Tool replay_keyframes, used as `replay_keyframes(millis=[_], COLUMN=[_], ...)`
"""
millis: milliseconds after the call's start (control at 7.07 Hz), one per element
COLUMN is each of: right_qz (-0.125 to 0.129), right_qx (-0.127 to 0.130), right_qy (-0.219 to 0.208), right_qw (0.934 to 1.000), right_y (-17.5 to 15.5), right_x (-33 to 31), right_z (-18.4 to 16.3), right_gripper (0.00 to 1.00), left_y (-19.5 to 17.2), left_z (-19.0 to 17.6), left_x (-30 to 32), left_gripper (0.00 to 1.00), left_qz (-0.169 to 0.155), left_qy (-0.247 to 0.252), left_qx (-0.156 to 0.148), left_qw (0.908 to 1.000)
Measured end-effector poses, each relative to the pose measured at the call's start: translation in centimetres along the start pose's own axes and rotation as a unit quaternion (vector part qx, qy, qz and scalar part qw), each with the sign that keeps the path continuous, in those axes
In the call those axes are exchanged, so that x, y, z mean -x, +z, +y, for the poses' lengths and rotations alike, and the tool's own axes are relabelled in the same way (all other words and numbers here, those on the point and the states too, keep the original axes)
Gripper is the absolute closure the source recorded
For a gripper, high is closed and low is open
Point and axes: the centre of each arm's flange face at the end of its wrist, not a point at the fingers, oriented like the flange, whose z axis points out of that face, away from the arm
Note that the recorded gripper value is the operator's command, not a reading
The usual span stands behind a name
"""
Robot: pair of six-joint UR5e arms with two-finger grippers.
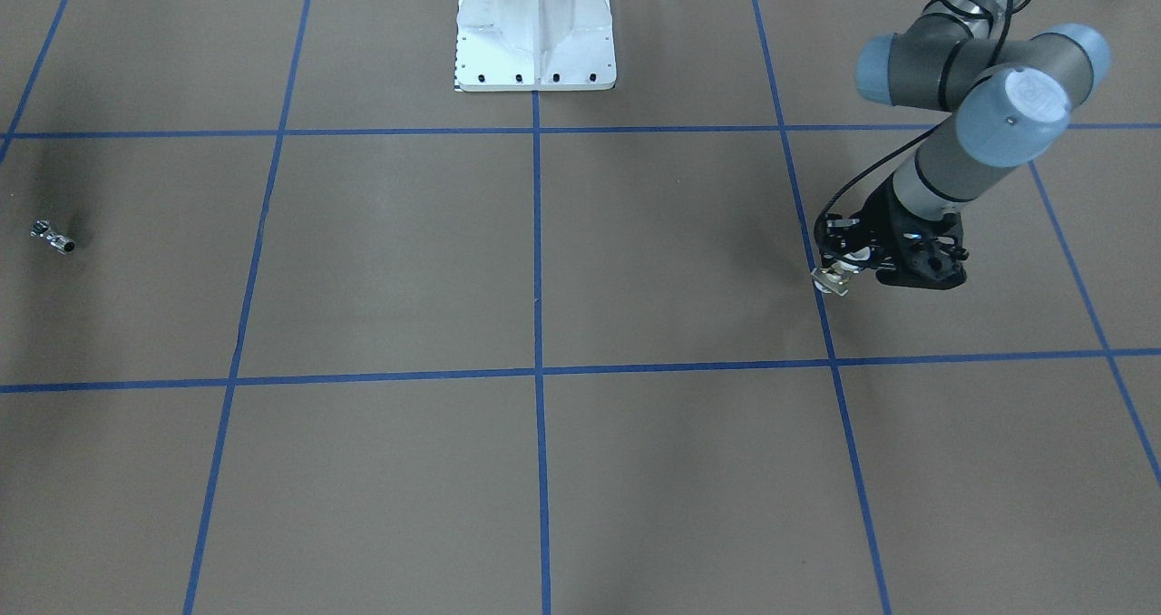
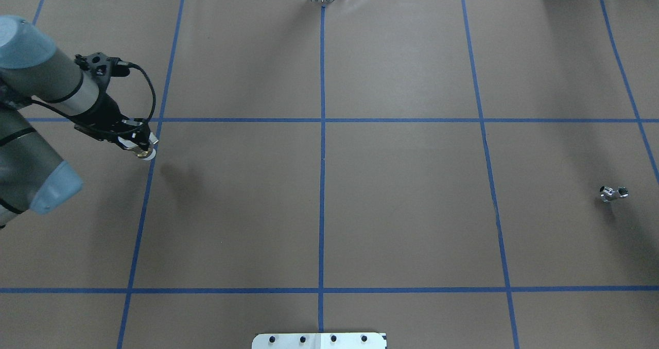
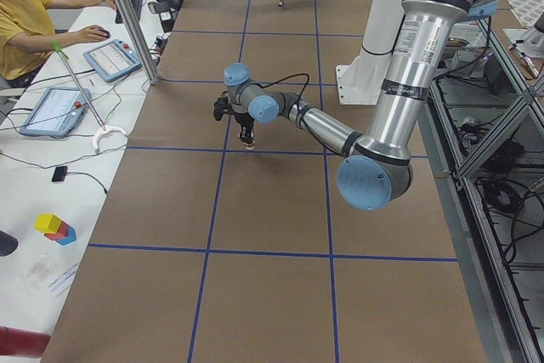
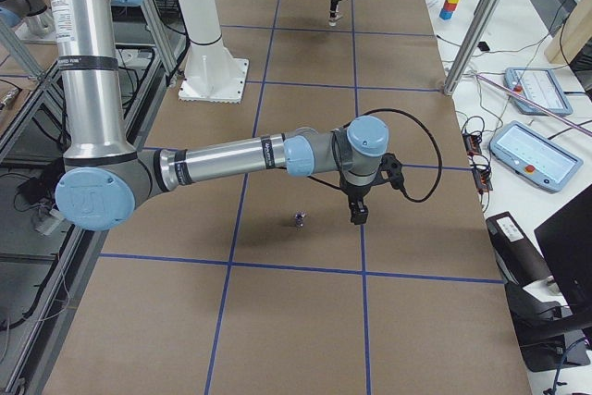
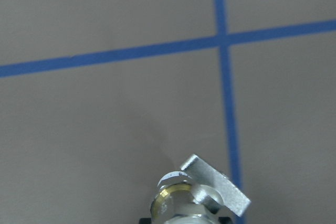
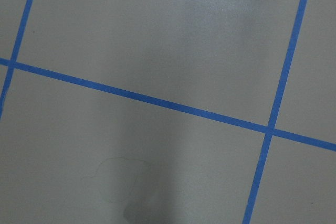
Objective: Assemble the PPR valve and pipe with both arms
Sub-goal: 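Lift the valve with the left gripper and carry it to table center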
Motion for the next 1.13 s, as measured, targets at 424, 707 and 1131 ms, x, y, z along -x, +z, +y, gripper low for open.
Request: replay_keyframes(millis=[424,707,1131], right_qz=[0.0,-0.001,-0.001], right_qx=[0.002,0.002,0.004], right_qy=[0.0,0.0,0.002], right_qw=[1.0,1.0,1.0], right_y=[0.2,0.2,0.4], right_x=[0.0,0.0,-0.1], right_z=[0.0,0.0,0.1], right_gripper=[0.0,0.0,0.0], left_y=[1.5,3.2,4.1], left_z=[0.5,-0.1,-1.7], left_x=[-16.9,-25.7,-33.4], left_gripper=[1.0,1.0,0.94], left_qz=[0.035,0.031,0.026], left_qy=[-0.079,-0.113,-0.139], left_qx=[0.008,-0.001,0.004], left_qw=[0.9963,0.9931,0.9899])
